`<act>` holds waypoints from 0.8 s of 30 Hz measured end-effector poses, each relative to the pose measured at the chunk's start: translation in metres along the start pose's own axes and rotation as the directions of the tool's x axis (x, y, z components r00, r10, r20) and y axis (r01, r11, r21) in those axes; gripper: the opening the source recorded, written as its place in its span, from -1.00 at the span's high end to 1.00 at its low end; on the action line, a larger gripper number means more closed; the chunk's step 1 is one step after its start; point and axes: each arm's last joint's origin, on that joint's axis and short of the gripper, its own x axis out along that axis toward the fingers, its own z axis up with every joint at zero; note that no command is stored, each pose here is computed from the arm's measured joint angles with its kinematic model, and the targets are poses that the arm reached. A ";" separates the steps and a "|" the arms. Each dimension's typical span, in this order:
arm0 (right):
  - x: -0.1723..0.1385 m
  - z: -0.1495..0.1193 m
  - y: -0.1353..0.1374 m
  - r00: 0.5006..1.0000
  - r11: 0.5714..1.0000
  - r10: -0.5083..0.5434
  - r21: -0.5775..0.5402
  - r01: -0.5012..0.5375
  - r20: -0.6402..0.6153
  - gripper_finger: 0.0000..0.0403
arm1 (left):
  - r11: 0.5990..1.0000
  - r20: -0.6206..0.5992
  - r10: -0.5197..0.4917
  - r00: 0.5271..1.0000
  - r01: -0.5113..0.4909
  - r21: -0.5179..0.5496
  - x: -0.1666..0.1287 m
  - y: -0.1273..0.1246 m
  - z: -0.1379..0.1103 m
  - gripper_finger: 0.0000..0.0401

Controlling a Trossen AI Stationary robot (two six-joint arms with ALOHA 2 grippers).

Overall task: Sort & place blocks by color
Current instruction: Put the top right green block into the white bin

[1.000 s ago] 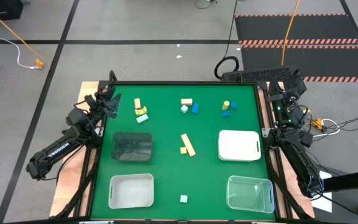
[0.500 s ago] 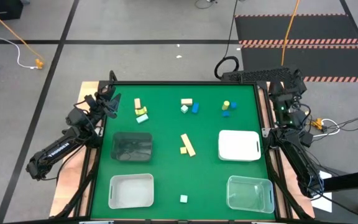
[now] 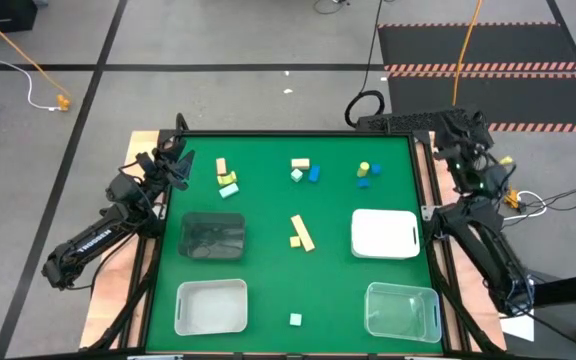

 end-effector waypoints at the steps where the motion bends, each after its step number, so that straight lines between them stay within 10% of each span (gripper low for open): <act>1: 0.005 0.001 0.002 0.999 1.000 -0.002 -0.015 0.001 -0.038 -0.24 | 1.000 0.000 0.000 1.000 0.000 0.000 0.000 0.000 0.000 -0.61; 19: 0.062 -0.048 0.012 0.864 0.951 -0.043 -0.286 -0.119 -0.502 -0.24 | 1.000 0.000 0.001 1.000 -0.001 0.000 0.000 0.000 0.000 -0.62; 24: 0.056 -0.074 0.011 0.759 0.909 -0.150 -0.390 -0.147 -0.634 -0.24 | 1.000 0.000 0.000 1.000 0.000 0.000 0.000 0.000 0.000 -0.61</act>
